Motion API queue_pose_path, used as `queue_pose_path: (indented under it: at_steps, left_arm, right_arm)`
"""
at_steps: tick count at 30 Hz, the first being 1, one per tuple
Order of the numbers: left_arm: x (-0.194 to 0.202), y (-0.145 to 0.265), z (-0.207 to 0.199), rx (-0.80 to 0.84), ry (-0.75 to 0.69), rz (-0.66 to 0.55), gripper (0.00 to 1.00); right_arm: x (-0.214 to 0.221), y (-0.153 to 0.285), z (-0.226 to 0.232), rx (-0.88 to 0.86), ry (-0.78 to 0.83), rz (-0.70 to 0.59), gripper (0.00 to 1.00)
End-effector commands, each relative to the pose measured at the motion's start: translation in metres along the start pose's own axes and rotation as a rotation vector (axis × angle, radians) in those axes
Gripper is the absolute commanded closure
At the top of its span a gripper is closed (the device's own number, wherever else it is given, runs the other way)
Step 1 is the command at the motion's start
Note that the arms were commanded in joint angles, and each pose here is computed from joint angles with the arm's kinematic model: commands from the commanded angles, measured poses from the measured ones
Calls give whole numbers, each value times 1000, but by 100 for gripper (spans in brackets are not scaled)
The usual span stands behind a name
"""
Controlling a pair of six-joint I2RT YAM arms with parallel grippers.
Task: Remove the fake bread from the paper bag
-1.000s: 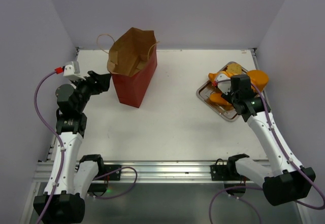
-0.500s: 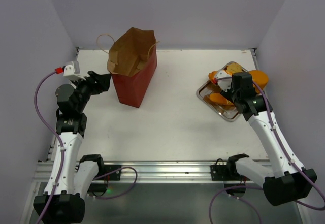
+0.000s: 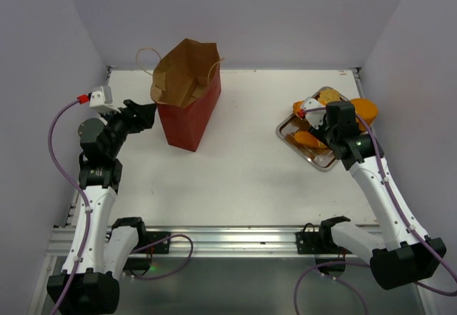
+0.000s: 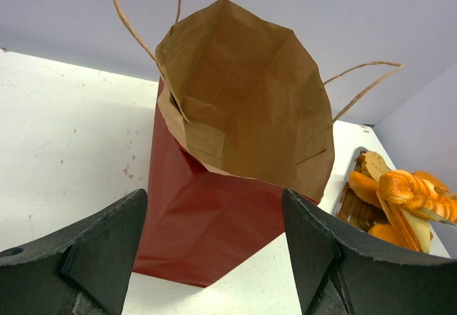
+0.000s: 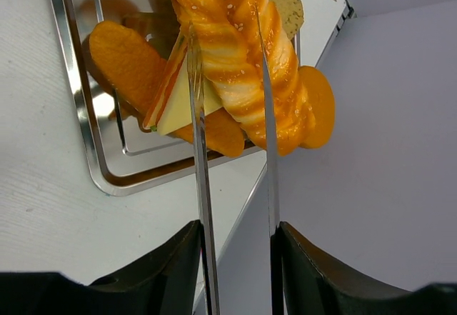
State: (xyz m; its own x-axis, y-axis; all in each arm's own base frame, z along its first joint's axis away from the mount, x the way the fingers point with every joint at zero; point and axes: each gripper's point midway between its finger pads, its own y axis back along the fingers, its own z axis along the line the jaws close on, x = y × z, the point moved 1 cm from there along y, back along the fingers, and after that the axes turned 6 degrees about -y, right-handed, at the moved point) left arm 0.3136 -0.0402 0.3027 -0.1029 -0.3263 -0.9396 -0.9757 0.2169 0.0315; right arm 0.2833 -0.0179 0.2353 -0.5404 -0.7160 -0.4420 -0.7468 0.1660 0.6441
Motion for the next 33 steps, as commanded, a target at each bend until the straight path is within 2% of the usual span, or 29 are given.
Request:
queue_pose_path:
  at_steps: [1, 16, 25, 30, 33]
  left_arm:
    - [-11, 2, -5, 22, -9, -29, 21]
    - [-13, 4, -7, 28, -8, -31, 21]
    - [-14, 6, -10, 40, -11, -33, 21]
    - [-16, 9, -13, 49, -29, -38, 21]
    - [-18, 12, -14, 50, -46, -41, 20]
  right_arm:
    - [-11, 16, 7, -110, 172, -81, 51]
    - [-12, 19, 11, -136, 169, -95, 51]
    - [-25, 36, 20, -213, 131, -173, 51]
    - [-39, 49, 37, -337, 70, -236, 51]
    - [-55, 59, 57, -477, 6, -295, 52]
